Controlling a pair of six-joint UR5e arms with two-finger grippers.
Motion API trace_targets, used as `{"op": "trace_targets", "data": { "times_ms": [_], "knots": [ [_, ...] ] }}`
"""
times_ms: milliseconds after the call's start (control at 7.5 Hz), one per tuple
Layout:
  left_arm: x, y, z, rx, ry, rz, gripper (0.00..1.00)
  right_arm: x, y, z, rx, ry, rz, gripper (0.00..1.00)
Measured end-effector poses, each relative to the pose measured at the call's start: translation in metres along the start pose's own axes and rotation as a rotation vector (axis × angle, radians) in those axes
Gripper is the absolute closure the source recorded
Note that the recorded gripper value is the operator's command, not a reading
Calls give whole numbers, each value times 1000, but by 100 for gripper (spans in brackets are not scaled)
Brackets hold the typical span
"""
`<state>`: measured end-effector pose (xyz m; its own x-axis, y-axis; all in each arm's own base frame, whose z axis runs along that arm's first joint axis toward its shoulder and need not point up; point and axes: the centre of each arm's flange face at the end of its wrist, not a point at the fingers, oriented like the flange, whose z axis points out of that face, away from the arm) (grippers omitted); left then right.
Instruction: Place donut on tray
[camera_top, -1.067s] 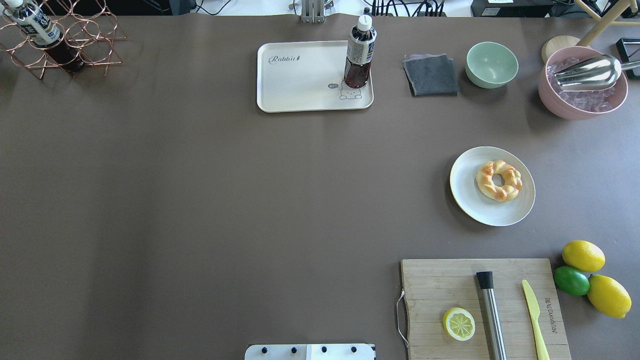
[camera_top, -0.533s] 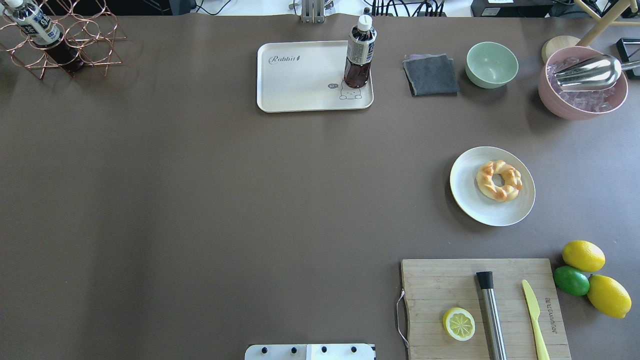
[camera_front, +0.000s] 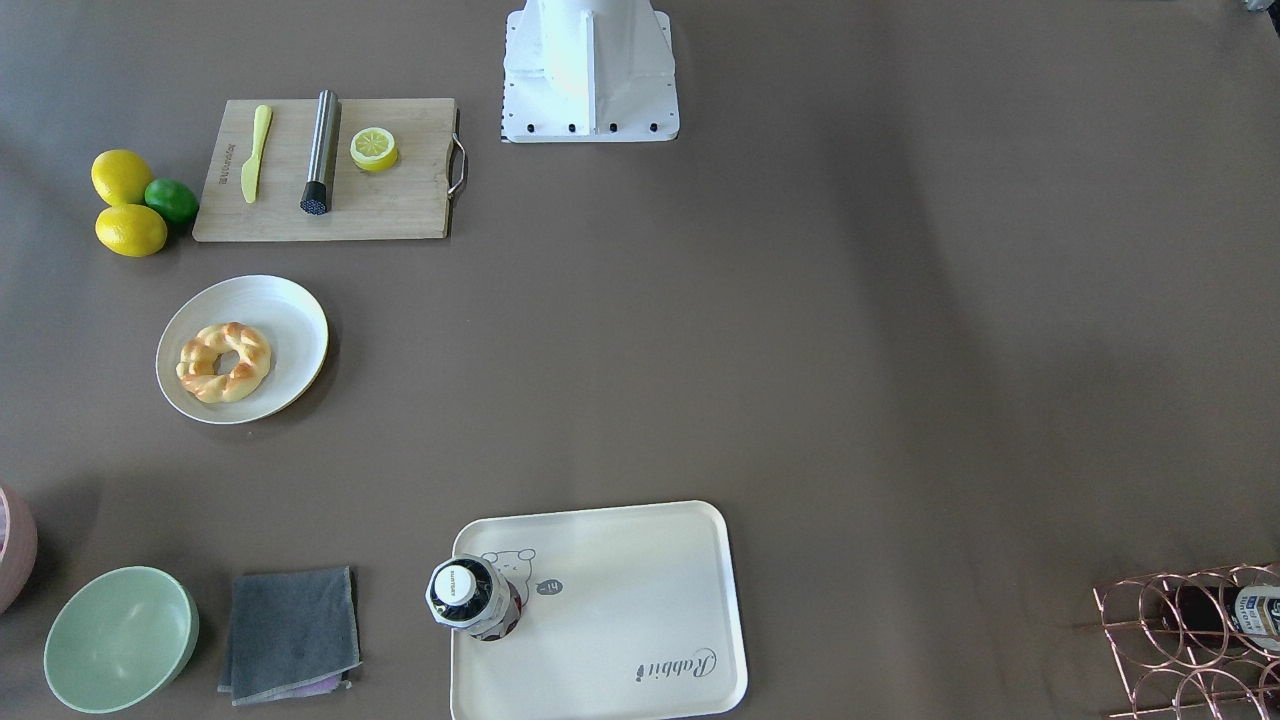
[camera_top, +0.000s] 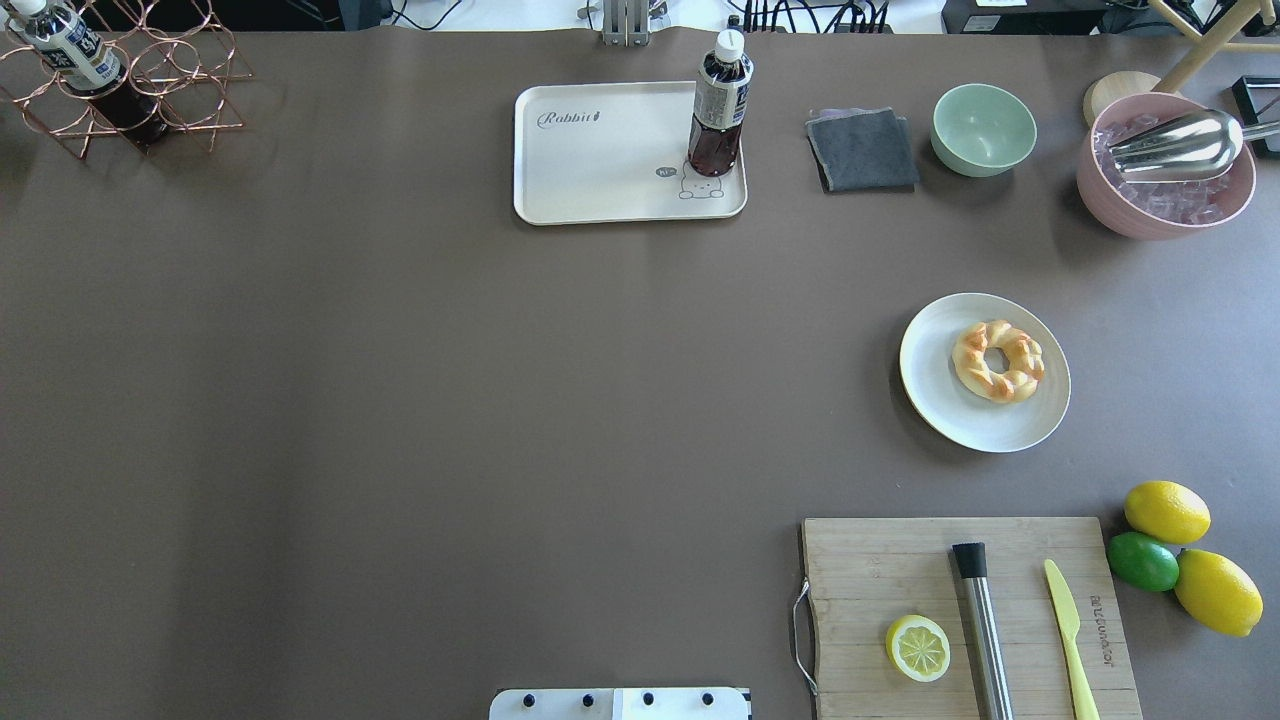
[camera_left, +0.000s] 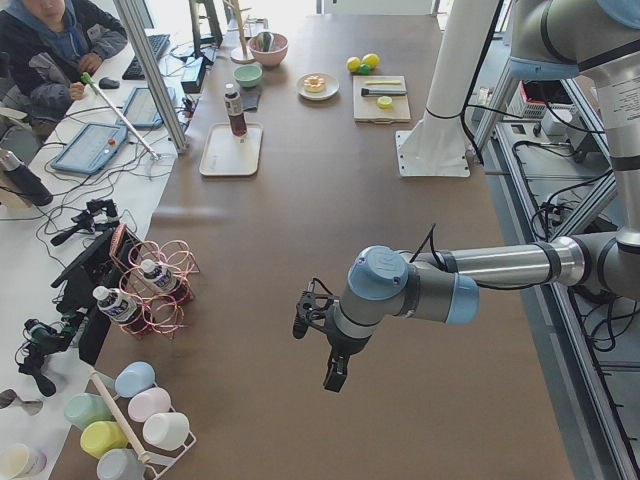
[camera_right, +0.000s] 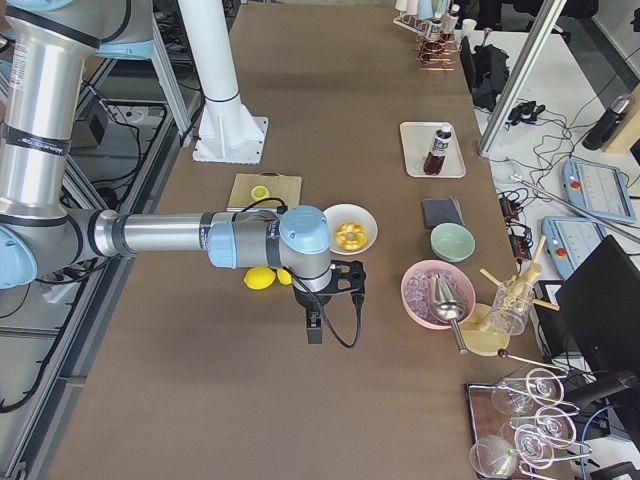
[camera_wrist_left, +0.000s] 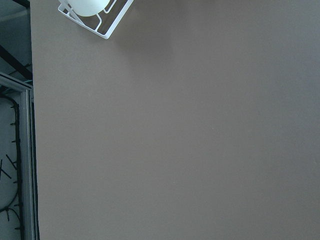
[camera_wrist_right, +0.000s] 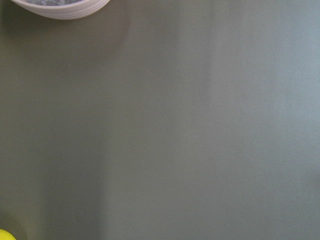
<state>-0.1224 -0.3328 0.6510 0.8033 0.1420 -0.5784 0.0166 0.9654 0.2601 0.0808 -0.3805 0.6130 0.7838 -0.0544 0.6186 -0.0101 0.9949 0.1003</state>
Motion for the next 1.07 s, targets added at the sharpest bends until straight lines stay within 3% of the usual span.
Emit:
{"op": "trace_targets", "data": {
  "times_ms": [400, 800, 1067],
  "knots": [
    [1, -3, -1, 4, -1, 4, 3, -3, -1, -3, 17, -9, -15, 0],
    [0, -3, -1, 4, -5, 7, 3, -8, 6, 1, 7, -82, -7, 0],
    [0, -1, 0, 1, -1, 8, 3, -13, 5, 5, -3, -95, -7, 0]
  ]
}}
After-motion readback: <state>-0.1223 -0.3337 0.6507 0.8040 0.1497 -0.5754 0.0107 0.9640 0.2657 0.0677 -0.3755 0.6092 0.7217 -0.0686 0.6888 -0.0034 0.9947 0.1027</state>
